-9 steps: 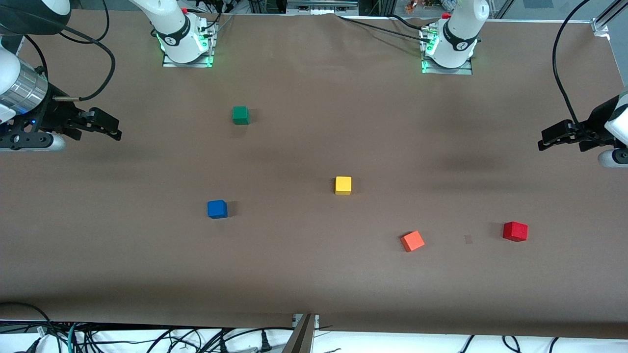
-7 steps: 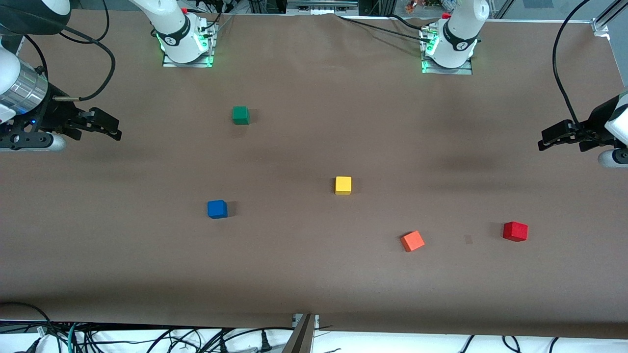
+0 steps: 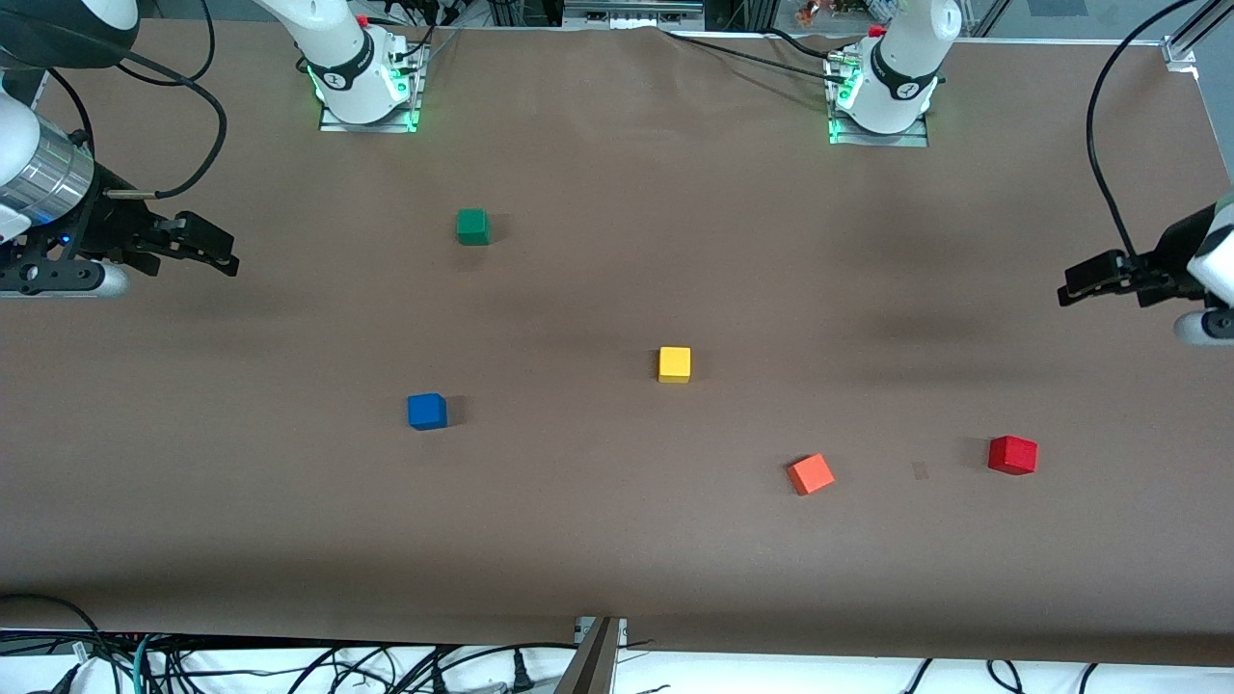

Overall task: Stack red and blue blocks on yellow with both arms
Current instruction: 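Move the left gripper down over the red cube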

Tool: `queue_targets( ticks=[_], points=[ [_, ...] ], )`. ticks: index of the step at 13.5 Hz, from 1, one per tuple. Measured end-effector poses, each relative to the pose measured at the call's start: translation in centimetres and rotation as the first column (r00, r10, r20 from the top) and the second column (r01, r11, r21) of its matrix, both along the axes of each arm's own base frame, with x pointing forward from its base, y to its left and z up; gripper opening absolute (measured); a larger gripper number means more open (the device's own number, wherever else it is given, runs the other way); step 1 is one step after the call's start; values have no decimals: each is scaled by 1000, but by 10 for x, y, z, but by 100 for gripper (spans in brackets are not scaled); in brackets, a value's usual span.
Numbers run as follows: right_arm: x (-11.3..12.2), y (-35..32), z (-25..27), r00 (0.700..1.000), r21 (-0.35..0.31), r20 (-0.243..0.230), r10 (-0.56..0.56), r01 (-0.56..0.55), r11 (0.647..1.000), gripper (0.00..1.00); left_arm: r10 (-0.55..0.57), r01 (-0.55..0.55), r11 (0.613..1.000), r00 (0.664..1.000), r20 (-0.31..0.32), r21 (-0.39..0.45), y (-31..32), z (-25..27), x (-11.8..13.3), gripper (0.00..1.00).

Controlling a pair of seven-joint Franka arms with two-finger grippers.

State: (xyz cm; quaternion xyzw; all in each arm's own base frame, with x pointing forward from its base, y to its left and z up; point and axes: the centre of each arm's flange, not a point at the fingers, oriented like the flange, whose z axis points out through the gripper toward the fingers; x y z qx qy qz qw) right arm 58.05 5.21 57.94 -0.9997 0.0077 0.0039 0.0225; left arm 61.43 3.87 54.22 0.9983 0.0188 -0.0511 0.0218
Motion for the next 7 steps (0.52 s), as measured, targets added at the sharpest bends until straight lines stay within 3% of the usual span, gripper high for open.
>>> queue_targets(
  ticks=[4, 7],
  points=[
    [0, 0, 0, 1000, 0, 0, 0, 0, 1000, 100, 28, -28, 1000, 999, -34, -6, 22, -83, 39, 100],
    [0, 0, 0, 1000, 0, 0, 0, 0, 1000, 100, -13, 13, 1000, 1000, 7, -14, 62, -141, 61, 100]
  ],
)
